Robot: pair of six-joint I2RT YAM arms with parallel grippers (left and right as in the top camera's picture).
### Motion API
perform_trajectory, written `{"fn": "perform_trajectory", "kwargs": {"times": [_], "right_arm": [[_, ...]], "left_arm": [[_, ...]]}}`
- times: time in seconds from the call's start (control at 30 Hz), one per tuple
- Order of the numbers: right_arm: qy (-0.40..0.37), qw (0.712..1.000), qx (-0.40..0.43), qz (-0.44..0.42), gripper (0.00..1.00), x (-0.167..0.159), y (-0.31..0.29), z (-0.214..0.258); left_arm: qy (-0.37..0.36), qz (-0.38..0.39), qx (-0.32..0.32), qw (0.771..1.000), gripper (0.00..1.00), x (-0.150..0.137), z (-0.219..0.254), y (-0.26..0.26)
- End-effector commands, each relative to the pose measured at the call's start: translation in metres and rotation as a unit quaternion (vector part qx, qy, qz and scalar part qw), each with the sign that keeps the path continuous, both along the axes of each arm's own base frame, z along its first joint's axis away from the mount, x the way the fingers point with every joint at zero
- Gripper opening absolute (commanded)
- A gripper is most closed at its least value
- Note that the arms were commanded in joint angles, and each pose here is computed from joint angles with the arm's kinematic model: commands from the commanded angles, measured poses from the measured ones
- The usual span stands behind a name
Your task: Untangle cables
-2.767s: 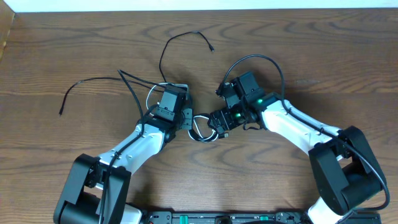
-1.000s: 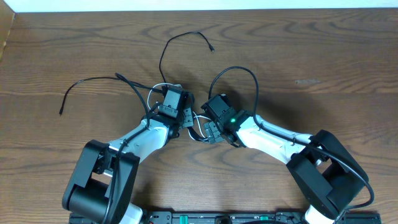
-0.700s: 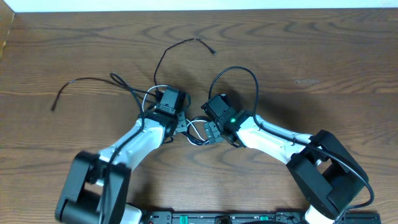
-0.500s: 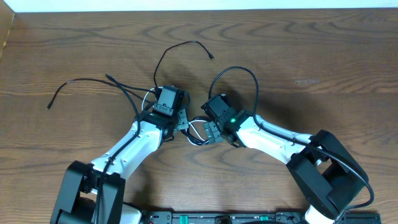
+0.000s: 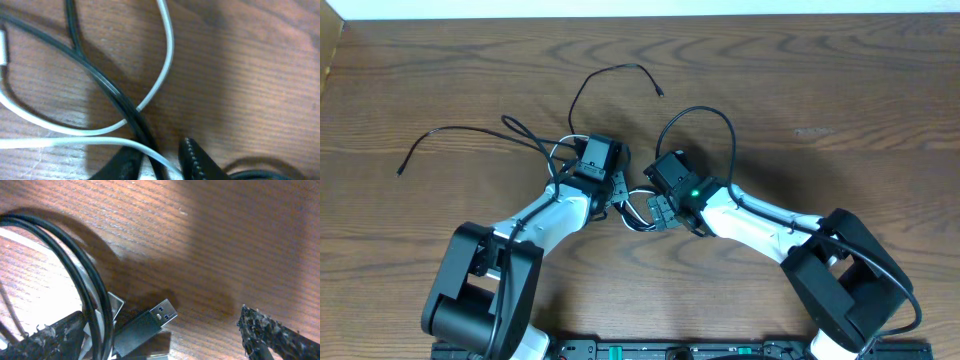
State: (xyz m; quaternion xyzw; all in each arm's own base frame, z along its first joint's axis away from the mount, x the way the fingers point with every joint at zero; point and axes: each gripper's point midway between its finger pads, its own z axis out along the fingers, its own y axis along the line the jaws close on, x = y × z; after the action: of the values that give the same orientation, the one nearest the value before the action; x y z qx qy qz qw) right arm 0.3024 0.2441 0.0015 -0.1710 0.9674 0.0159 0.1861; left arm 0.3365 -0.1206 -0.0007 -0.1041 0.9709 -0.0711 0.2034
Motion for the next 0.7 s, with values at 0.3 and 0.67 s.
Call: {"fn": "perform_trajectory", "kwargs": {"times": [0.3, 0.67], "right_arm": [[0.013, 0.999, -0.027, -0.024, 0.94, 0.023, -0.046, -0.011], [0.001, 0.997, -0.076, 0.0, 0.96, 0.027, -0.062, -0.011]], "left_arm": [[0.158, -0.001, 0.064, 0.985, 0.23, -0.063, -0.037, 0.06], [0.147, 0.028, 0.068, 0.986, 0.23, -0.054, -0.036, 0.079]]}}
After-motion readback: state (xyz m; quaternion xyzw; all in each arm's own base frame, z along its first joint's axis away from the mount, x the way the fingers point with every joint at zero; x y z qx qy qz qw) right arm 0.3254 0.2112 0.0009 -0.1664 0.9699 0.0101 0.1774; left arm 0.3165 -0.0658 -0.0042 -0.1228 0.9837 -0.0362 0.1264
